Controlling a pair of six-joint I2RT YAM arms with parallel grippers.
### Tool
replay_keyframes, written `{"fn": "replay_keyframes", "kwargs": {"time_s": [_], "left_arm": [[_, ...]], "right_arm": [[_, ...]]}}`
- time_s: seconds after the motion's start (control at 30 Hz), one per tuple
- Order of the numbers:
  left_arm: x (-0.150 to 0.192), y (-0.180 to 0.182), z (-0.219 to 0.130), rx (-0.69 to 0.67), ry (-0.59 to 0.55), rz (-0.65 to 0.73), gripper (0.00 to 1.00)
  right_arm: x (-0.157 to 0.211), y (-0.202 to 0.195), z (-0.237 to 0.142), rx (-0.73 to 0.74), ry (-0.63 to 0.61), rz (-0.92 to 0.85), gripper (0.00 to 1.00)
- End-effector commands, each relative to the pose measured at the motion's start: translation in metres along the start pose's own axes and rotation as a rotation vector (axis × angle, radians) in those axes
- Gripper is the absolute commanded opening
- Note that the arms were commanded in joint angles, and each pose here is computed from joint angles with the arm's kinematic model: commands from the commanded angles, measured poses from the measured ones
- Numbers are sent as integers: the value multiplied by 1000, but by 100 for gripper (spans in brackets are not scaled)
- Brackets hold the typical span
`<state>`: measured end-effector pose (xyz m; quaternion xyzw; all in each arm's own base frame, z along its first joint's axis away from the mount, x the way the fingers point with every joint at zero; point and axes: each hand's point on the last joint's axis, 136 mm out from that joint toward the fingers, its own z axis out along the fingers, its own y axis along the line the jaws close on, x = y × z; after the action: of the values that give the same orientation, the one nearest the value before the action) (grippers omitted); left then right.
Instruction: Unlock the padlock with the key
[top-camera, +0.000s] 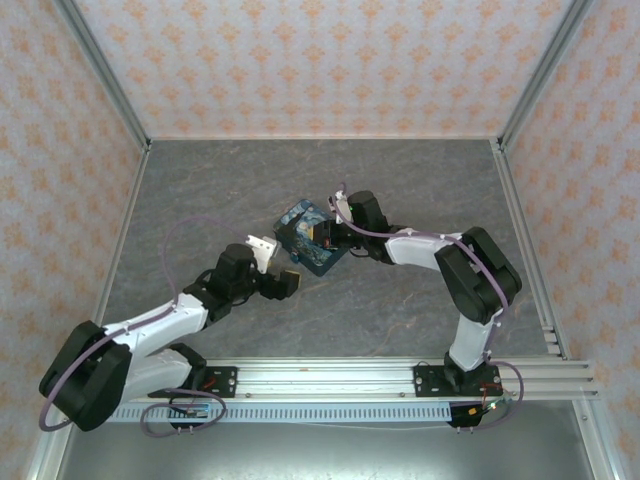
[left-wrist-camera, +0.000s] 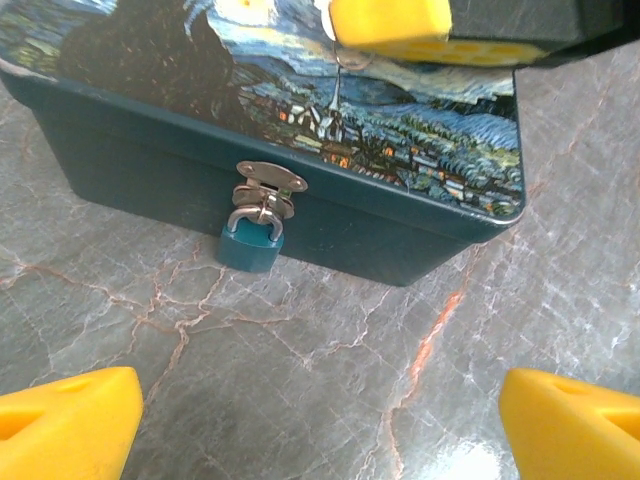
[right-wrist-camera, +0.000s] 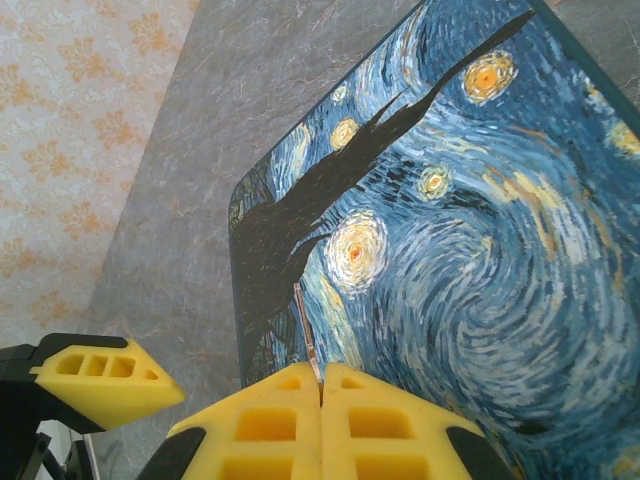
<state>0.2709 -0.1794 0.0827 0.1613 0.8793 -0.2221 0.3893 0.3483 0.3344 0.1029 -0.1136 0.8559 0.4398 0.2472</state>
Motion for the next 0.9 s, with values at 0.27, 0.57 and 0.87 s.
{"fn": "replay_keyframes", "kwargs": {"time_s": [0.27, 0.57, 0.87], "left_arm": [[-42, -1, 25, 105, -75, -17, 82], [-35, -1, 30, 115, -56, -20, 80], [-32, -2, 35, 128, -34, -9, 78]], "right_arm": [[14, -30, -24, 143, 53, 50, 0], [19, -28, -43, 146, -1, 63, 0], [26, -66, -50, 243, 20, 98, 0]]}}
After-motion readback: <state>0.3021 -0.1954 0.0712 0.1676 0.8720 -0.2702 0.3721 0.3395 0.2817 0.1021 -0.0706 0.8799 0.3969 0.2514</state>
